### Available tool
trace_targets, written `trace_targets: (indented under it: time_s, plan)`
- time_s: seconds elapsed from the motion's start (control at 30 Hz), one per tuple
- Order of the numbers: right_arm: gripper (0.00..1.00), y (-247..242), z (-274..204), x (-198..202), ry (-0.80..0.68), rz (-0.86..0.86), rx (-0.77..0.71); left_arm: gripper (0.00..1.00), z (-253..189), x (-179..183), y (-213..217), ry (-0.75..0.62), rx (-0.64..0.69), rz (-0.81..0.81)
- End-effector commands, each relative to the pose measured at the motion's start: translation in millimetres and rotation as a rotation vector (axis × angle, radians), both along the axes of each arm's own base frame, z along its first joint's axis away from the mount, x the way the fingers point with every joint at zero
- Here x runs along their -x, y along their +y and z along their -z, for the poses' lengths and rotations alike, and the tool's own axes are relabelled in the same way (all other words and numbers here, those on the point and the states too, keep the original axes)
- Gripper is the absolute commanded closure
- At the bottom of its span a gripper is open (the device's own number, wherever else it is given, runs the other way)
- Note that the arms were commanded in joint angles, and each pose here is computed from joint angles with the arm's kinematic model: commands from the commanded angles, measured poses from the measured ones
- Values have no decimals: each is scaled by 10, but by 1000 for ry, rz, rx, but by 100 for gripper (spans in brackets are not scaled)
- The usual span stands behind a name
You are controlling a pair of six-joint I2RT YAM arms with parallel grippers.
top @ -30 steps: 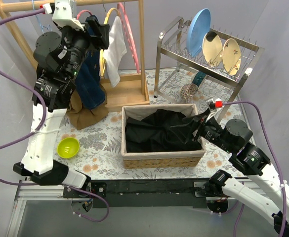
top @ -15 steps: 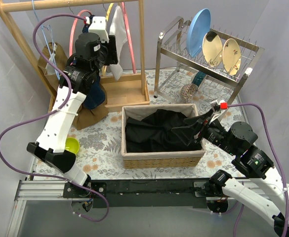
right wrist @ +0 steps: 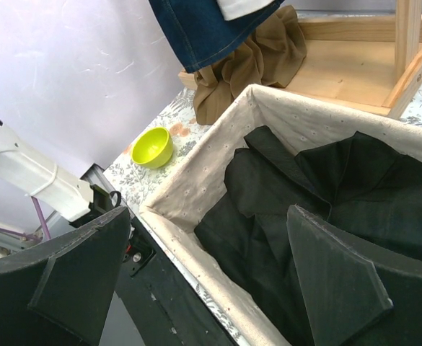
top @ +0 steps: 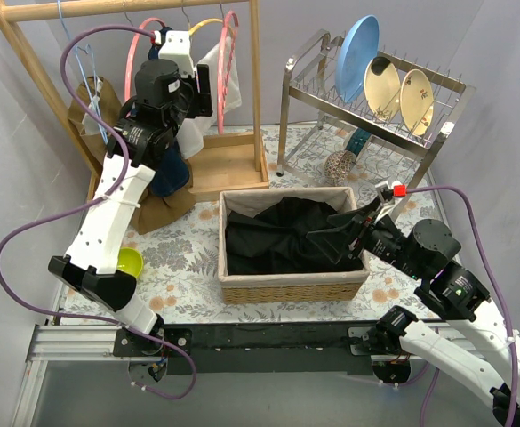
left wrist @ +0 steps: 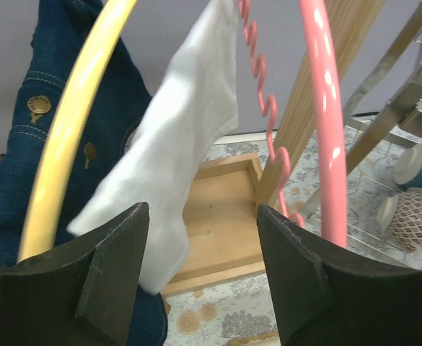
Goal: Remove the skirt from the hanger
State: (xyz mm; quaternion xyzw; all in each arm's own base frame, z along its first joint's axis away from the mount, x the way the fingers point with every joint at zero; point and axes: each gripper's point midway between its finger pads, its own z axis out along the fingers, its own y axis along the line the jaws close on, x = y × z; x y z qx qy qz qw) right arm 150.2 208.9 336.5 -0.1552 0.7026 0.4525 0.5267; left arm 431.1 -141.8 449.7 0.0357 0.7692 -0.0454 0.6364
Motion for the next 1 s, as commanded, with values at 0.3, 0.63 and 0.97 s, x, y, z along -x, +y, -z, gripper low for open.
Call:
trace_targets:
  time_s: [0.3, 0.63, 0.97]
  plan:
    - [4, 80, -111, 14, -23, -33, -47, 43, -872, 409, 226, -191, 73, -10]
    - [4, 73, -150, 30, -31, -37, -57, 43, -558, 147, 490, -114, -3, -99]
    - [4, 80, -124, 11, -31, -34, -46, 40, -118, -41, 332, -30, 6, 1]
